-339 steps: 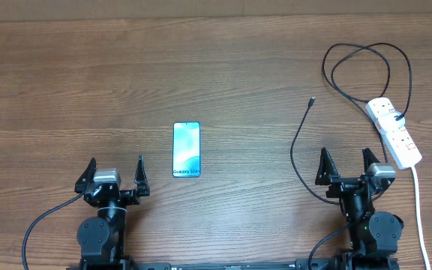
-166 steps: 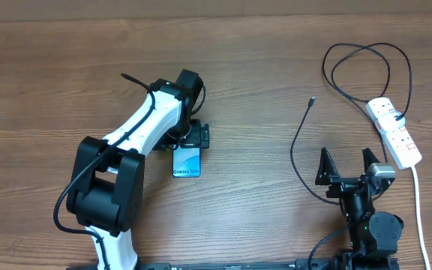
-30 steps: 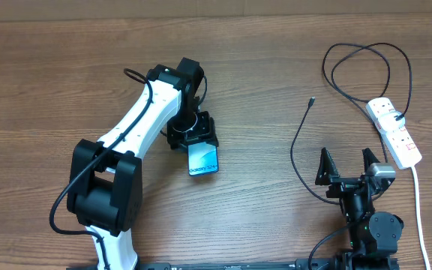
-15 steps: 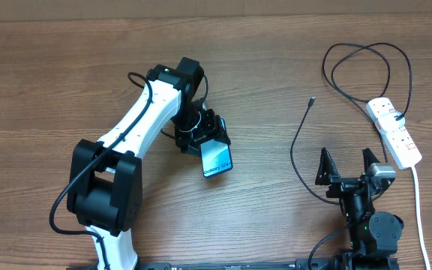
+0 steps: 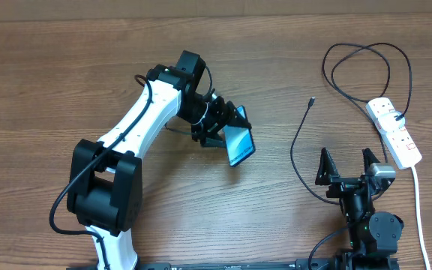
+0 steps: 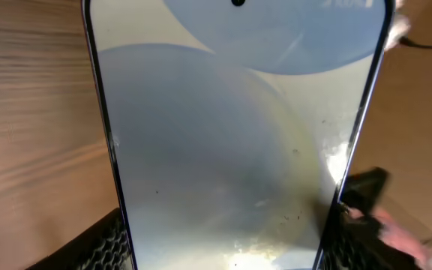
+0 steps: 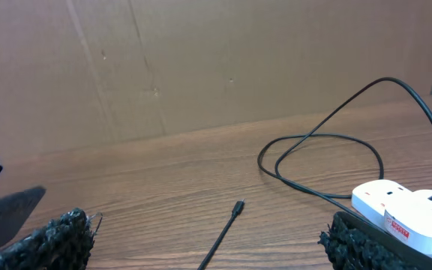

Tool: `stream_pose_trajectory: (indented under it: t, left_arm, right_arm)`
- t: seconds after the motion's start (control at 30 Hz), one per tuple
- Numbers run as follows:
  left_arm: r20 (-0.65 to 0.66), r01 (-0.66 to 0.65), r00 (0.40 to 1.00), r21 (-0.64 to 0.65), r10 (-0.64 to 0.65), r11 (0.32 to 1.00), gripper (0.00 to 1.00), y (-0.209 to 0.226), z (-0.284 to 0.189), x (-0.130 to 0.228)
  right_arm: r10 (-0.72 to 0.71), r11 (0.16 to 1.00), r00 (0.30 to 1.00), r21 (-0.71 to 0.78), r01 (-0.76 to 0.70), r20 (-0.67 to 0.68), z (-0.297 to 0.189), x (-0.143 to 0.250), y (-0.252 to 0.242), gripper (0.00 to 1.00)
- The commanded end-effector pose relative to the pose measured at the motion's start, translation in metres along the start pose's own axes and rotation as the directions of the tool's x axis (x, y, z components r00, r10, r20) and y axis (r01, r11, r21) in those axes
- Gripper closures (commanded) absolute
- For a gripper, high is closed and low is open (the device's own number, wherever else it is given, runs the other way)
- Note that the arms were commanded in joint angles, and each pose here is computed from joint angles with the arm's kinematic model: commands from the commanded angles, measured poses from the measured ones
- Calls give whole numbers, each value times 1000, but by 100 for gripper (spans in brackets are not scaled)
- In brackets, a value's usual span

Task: Plug charger to phone and switch on socket
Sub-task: 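Lift the phone with the left gripper and tilt it upright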

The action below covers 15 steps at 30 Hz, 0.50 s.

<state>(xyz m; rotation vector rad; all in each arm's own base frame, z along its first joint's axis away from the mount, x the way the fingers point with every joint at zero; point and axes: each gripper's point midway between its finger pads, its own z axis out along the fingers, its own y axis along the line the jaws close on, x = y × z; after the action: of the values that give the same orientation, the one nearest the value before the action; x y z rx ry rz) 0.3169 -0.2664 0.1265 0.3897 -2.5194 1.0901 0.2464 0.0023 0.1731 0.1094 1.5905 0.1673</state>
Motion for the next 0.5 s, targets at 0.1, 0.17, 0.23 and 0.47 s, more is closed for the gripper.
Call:
stream_pose_trajectory:
  t: [0.1,0.17,0.23,0.47]
  left_arm:
    - [-129,68,990,162,-47,985,50,-36,-7,18]
    - [-146,77,988,175,-52,982,50,-39,-7,20]
    - [-159,79,986,187,-49,979,50,-41,-8,22]
    - [-205,86,978,230,-38,969,51,-49,-11,30]
  right_arm:
    - [3,1000,1000,13,-4,7,0,1,-3,0]
    - [3,1000,1000,13,-3,7,0,1,-3,0]
    - [3,1000,1000,13,-4,7,0,1,-3,0]
    - [3,1000,1000,12,-4,6,0,1,-3,0]
